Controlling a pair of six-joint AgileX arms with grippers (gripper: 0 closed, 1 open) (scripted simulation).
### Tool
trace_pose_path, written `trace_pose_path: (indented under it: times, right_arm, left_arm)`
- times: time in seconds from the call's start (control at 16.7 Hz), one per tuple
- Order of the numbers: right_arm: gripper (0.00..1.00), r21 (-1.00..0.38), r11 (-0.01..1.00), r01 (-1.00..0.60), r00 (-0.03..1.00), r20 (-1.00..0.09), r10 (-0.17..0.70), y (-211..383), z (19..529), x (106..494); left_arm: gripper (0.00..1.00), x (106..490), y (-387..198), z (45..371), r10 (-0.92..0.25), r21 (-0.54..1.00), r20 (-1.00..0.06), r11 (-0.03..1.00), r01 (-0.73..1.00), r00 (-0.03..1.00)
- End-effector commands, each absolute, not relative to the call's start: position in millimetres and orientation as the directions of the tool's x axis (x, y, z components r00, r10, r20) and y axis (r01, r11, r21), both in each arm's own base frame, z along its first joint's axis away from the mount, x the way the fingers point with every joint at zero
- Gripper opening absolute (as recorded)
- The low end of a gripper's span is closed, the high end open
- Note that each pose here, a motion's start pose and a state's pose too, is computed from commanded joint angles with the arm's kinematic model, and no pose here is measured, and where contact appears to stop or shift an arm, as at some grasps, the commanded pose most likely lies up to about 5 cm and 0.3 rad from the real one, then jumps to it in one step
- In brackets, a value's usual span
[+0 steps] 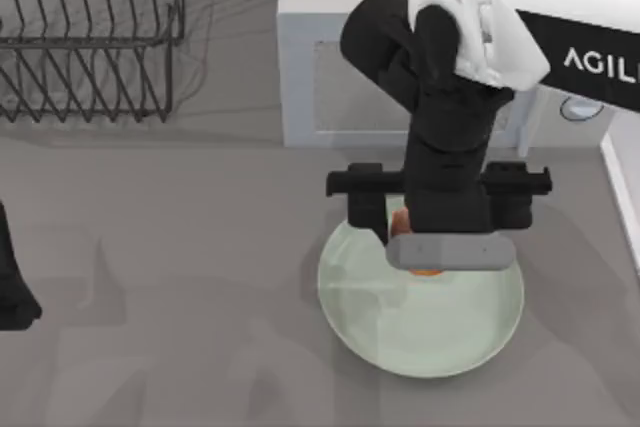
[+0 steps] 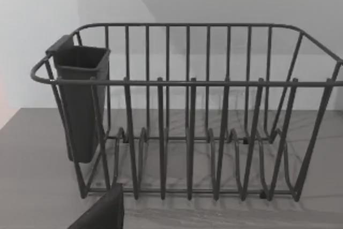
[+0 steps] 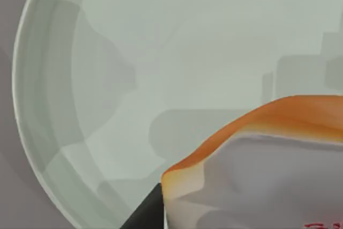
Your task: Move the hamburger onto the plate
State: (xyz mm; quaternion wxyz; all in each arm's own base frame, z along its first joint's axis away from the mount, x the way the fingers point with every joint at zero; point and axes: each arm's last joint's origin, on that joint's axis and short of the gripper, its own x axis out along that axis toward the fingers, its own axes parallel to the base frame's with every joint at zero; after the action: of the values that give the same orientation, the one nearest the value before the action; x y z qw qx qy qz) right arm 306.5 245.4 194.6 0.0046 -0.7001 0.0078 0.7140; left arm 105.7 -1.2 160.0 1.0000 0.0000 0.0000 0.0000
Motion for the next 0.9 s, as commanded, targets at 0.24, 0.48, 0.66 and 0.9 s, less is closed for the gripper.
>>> trace_pose_path:
  times: [0.24, 0.48, 0.66, 0.9]
  right_arm:
    - [0.00, 0.006, -1.000, -0.012, -0.021, -1.000, -0.006, 246, 183, 306]
    - [0.00, 0.004, -1.000, -0.017, -0.019, -1.000, -0.003, 245, 152, 306]
    - [0.00, 0.005, -1.000, -0.018, -0.020, -1.000, -0.004, 245, 150, 306]
    - [0.23, 0.005, -1.000, -0.018, -0.020, -1.000, -0.004, 245, 150, 306]
  left_arm:
    - [1.00, 106, -1, 160, 0.000, 0.000, 0.000, 1.000, 0.000, 1.000]
    - [1.00, 106, -1, 160, 0.000, 0.000, 0.000, 1.000, 0.000, 1.000]
    - [1.00, 106, -1, 160, 0.000, 0.000, 0.000, 1.000, 0.000, 1.000]
    - [1.00, 106, -1, 160, 0.000, 0.000, 0.000, 1.000, 0.000, 1.000]
